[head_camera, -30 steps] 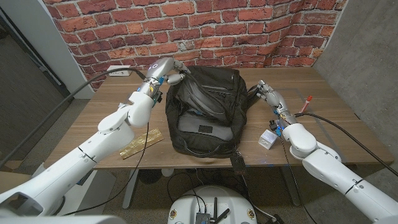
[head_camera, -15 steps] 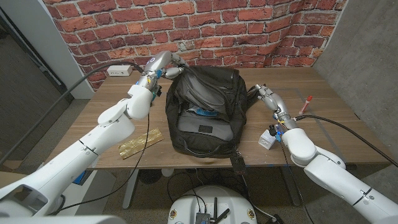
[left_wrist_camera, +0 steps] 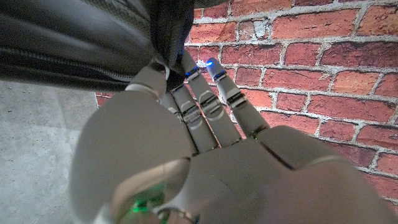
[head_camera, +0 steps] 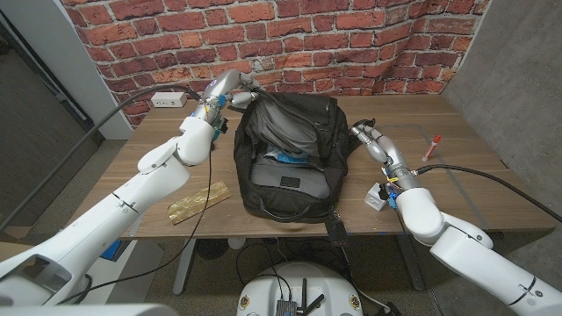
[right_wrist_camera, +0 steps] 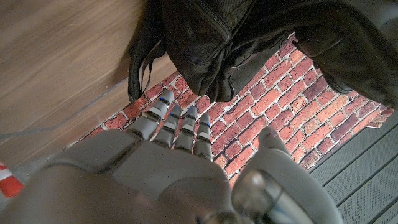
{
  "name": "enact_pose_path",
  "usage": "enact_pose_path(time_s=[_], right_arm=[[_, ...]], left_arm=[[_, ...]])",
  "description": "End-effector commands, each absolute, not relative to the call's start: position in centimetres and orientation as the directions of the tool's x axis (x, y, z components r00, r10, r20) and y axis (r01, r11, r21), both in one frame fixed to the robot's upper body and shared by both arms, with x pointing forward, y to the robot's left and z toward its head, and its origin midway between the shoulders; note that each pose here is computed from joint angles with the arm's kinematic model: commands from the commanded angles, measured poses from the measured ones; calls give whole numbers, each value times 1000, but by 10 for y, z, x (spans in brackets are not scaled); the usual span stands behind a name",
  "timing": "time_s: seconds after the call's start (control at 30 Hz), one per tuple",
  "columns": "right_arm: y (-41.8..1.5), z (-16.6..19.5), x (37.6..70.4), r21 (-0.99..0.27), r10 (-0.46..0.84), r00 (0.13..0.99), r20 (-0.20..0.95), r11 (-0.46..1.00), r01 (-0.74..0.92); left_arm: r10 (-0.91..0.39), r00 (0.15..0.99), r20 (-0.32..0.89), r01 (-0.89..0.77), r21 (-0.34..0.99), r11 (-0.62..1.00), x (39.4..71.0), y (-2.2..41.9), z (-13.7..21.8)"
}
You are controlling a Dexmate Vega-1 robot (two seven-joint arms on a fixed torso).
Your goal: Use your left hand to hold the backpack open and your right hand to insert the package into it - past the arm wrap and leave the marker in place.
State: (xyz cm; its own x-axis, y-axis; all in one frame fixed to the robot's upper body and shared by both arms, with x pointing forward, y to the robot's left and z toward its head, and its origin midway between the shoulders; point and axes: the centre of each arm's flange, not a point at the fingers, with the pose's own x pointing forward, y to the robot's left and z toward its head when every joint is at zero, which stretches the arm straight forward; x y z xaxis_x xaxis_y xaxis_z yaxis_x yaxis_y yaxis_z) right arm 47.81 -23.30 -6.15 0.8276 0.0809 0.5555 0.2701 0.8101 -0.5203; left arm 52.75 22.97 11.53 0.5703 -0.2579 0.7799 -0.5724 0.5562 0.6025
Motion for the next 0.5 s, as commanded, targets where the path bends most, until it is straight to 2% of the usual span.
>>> enact_pose_path(time_s=[0.03, 0.5], right_arm=[[-230, -64, 456, -594, 65, 847, 527, 741, 313], [-239, -75, 443, -644, 47, 866, 499, 689, 334]], left_arm=[[-254, 576, 777, -537, 594, 599, 535, 233, 119], [-240, 589, 771, -496, 580, 646, 541, 232, 124]])
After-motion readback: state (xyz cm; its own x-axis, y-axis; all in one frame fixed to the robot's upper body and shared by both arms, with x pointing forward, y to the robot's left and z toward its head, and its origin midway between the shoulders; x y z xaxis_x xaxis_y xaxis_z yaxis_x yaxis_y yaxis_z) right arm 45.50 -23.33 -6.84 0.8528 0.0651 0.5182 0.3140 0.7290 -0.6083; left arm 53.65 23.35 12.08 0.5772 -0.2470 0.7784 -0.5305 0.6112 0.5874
